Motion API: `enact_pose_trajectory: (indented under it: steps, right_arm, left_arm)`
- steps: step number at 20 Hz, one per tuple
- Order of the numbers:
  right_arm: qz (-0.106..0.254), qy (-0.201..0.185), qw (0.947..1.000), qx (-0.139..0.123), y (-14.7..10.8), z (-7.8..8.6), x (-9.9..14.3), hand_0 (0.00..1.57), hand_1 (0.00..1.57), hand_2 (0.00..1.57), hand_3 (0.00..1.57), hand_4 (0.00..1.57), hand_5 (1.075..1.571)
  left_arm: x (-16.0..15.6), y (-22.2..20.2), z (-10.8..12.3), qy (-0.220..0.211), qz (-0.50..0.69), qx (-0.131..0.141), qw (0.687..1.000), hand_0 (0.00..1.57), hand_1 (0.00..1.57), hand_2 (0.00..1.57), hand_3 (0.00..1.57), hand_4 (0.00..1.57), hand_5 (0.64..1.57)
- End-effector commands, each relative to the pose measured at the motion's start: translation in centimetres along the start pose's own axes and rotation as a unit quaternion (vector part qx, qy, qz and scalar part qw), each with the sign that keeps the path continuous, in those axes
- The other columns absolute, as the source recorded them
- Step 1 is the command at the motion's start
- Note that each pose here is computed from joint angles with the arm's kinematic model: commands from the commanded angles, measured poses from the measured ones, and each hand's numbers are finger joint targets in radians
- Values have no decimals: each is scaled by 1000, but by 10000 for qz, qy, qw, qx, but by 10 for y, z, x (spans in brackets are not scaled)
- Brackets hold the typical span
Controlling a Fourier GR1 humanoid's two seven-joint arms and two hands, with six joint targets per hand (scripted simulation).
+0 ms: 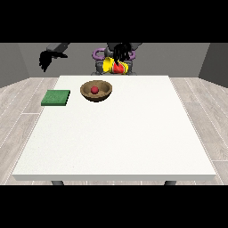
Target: Pick the cup and pour the ball into the bowl, then pick the bowl and place it on the pad
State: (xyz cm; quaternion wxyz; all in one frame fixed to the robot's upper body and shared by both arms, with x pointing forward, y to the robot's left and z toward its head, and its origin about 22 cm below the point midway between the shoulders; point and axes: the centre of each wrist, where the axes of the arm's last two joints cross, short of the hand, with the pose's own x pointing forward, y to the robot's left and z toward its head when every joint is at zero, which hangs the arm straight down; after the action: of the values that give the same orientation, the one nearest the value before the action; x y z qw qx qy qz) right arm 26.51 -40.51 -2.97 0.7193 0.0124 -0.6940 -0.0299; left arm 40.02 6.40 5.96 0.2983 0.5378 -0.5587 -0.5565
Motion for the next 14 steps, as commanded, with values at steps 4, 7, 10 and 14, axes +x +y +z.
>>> enact_pose_trajectory:
  steps: [4,7,10,14]
  right_arm:
    - [-182,-131,9997,-59,24,-1,-11,0,0,0,0,364,1568]
    - [-237,-294,9992,113,50,-17,-7,0,0,0,0,331,1568]
    - [-239,-317,9992,97,73,-15,-19,0,0,0,0,293,1570]
    - [-247,-244,9992,-181,126,-28,-25,0,0,0,0,213,1571]
  left_arm:
    - [-24,-22,29,2021,3873,285,8991,558,558,0,0,891,1502]
    - [-35,-31,48,2384,5001,421,8314,0,0,0,0,0,1541]
    - [-46,-31,62,2199,5933,682,7714,0,0,0,0,0,1556]
    - [-44,-37,84,1373,6748,684,7219,0,0,0,0,0,1565]
